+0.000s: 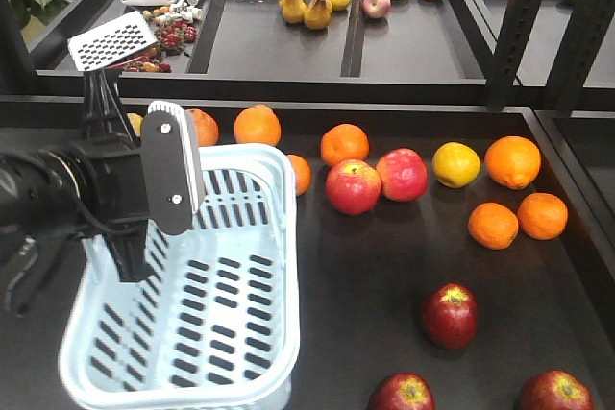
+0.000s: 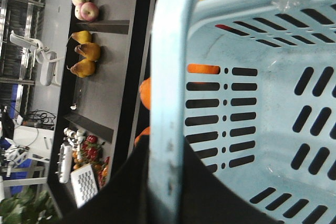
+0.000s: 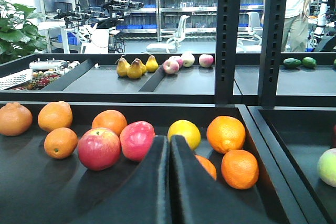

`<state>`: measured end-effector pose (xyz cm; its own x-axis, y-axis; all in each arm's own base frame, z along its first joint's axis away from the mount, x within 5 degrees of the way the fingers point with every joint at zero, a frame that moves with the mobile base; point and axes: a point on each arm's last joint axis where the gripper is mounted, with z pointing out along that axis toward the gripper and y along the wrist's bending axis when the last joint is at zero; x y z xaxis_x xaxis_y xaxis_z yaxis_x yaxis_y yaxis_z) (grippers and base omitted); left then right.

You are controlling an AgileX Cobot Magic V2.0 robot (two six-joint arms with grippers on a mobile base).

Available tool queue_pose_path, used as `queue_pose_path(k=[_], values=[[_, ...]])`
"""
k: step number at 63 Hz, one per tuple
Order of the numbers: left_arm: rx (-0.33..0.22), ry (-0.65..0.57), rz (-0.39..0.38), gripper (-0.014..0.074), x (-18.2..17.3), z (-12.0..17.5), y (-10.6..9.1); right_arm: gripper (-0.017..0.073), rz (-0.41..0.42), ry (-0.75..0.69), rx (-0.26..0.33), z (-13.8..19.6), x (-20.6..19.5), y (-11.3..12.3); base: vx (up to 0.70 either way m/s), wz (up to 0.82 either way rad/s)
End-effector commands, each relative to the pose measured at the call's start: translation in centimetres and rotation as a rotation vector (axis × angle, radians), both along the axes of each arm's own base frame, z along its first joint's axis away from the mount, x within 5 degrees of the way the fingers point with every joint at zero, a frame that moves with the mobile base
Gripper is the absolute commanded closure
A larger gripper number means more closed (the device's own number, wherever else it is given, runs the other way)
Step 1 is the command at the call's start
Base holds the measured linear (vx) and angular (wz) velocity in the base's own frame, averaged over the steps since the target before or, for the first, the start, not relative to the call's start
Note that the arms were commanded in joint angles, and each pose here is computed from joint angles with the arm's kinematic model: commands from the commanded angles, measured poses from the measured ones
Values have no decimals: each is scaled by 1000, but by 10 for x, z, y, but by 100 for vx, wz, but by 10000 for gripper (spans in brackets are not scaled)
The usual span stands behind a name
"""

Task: Pick three apples into basket with both arms
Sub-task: 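Lower the light-blue basket onto the table with the left gripper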

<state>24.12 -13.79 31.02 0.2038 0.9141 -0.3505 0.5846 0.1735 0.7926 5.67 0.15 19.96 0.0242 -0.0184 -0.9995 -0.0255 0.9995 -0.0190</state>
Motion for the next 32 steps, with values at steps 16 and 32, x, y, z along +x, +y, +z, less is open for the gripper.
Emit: queue_pose_path(k=[16, 32], values=[[-130, -51, -36, 593, 29, -23, -16, 568, -4, -69, -5, 4, 0, 0, 0, 0], [-127, -30, -64, 590, 44, -46, -27, 568, -4, -69, -5, 4, 0, 0, 0, 0]])
